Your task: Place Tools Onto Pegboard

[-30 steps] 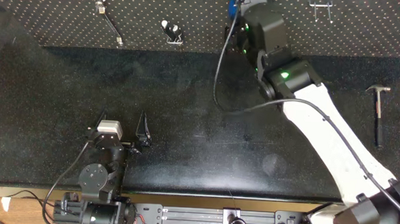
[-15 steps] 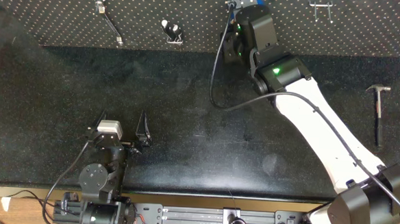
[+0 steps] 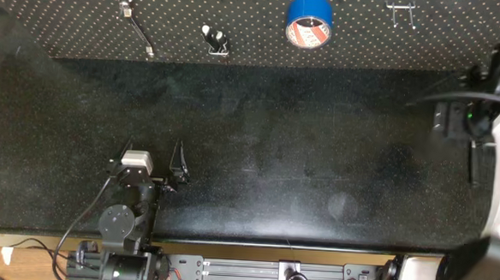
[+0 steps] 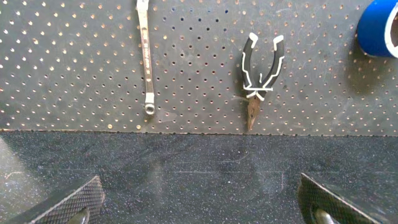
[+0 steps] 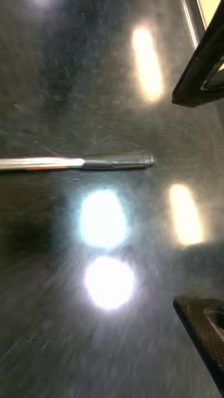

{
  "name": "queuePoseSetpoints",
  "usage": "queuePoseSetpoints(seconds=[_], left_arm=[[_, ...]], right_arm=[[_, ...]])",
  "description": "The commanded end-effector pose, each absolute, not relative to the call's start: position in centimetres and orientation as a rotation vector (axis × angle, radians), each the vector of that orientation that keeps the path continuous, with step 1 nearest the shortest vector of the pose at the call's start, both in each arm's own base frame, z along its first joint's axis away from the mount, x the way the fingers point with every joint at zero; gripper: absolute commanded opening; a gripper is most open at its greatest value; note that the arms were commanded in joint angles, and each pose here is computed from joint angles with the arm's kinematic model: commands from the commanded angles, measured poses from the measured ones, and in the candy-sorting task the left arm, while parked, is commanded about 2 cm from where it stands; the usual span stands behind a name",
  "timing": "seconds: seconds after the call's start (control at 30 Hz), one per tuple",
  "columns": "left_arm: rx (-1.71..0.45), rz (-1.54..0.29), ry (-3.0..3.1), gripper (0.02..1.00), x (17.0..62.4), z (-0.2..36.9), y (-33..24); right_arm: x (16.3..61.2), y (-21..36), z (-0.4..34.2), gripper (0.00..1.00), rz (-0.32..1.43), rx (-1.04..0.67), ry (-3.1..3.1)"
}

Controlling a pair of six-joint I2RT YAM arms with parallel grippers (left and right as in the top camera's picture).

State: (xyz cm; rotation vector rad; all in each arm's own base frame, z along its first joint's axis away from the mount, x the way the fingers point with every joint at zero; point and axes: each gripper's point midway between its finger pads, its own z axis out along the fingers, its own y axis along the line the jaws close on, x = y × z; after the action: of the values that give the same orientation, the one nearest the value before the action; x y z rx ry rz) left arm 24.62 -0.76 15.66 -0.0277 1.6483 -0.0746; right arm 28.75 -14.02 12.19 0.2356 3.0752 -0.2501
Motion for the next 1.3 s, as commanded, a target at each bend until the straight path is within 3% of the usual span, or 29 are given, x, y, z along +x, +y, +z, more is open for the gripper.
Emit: queuePoseSetpoints(seconds=[0.03, 0.1, 0.37, 0.7, 1.1, 1.13, 1.17, 1.23, 1.3], left_arm=[[-0.036, -0.078, 1.649, 0.996, 24.6, 15.6, -0.7], [-0.036, -0.078, 1.649, 0.996, 24.6, 15.6, -0.7], [-0.036, -0.078, 1.649, 0.996, 24.6, 15.6, -0.8], [-0.036, -0.078, 1.649, 0.996, 24.6, 15.6, -0.7], [-0.036, -0.078, 1.649, 0.996, 24.6, 15.6, -0.8], [-0.036, -0.078, 1.649, 0.996, 24.6, 15.6, -0.8], [-0.036, -0.078, 1.649, 0.996, 24.6, 15.6, -0.8], [-0.036, -0.078, 1.649, 0.996, 24.6, 15.6, -0.8], [-0.036, -0.078, 1.649, 0.996, 24.6, 15.6, -0.8]], right_arm=[[30.4, -15.6, 6.3, 0.976, -0.044, -0.055, 3.132], [30.8, -15.9, 5.4, 0.976, 0.044, -0.022, 3.107], [30.0, -16.1, 2.8, 0.976, 0.115, -0.055, 3.175], [27.8, -19.3, 2.8, 0.976, -0.023, 0.025, 3.240], [27.5, -19.2, 1.3, 0.965, 0.008, 0.017, 3.274], [27.6, -19.2, 1.3, 0.432, 0.008, 0.017, 3.274], [27.6, -19.2, 1.3, 0.286, 0.008, 0.017, 3.274], [27.6, -19.2, 1.3, 0.099, 0.008, 0.017, 3.274], [27.6, -19.2, 1.2, 0.077, 0.007, 0.018, 3.273]])
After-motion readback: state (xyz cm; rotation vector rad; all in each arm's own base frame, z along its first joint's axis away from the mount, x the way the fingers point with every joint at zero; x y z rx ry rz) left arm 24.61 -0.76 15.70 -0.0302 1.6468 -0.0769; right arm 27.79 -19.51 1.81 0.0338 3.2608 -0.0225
